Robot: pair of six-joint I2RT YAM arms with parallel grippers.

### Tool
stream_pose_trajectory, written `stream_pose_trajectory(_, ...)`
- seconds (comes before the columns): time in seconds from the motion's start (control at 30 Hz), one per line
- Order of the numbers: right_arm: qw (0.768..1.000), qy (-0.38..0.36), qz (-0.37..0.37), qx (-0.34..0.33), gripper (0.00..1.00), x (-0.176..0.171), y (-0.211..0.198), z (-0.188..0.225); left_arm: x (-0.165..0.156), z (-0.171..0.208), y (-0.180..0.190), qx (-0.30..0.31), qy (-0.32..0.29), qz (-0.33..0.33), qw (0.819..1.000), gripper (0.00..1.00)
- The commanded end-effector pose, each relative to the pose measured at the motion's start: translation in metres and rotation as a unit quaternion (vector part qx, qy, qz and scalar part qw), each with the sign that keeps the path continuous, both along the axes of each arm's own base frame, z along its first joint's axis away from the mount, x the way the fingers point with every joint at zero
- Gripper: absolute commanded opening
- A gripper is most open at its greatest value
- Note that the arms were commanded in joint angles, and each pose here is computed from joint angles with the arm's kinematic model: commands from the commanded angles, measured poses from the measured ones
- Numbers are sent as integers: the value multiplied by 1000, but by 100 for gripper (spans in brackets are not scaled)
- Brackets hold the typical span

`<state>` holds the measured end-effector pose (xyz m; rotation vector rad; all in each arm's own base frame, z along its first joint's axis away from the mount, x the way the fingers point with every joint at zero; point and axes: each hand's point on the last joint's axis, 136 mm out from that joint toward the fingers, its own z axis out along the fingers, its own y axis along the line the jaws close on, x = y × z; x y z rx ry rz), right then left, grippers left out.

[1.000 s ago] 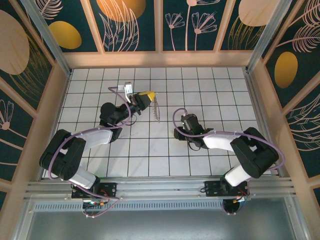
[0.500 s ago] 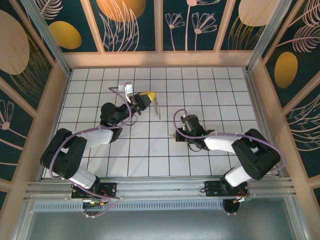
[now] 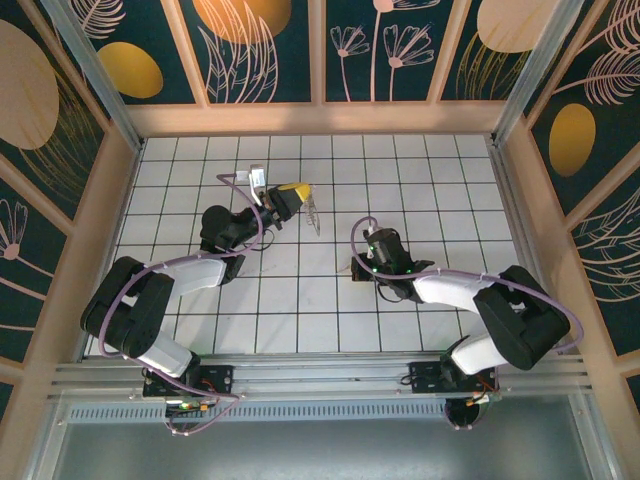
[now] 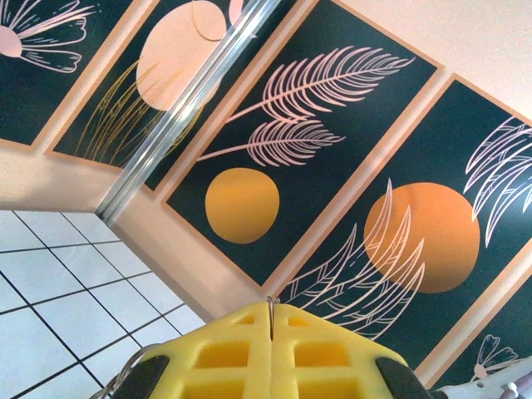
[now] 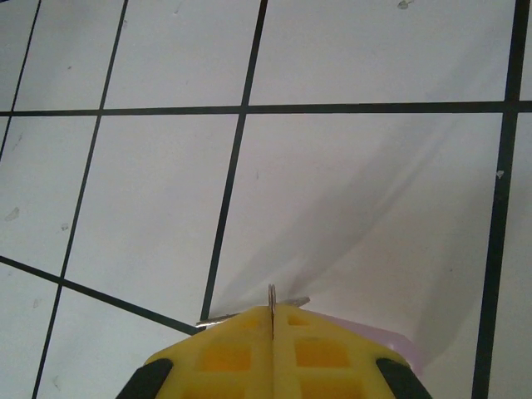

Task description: Put the keys on the keyring

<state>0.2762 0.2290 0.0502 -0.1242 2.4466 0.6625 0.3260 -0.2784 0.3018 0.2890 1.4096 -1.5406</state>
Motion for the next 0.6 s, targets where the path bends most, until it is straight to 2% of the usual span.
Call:
stream_pose_trajectory(0.0, 999, -31, -9, 18, 0, 3, -4, 20, -9, 15, 2, -14, -35, -14, 999, 0)
stream_pose_trajectory(0.27, 992, -92, -7, 85, 0, 4, -13, 78, -18, 13, 0, 3, -45, -26, 999, 0)
stream_pose_trajectory(0.57, 969, -180, 16, 168, 0, -8, -29, 143, -27, -3, -17, 36, -58, -49, 996, 0)
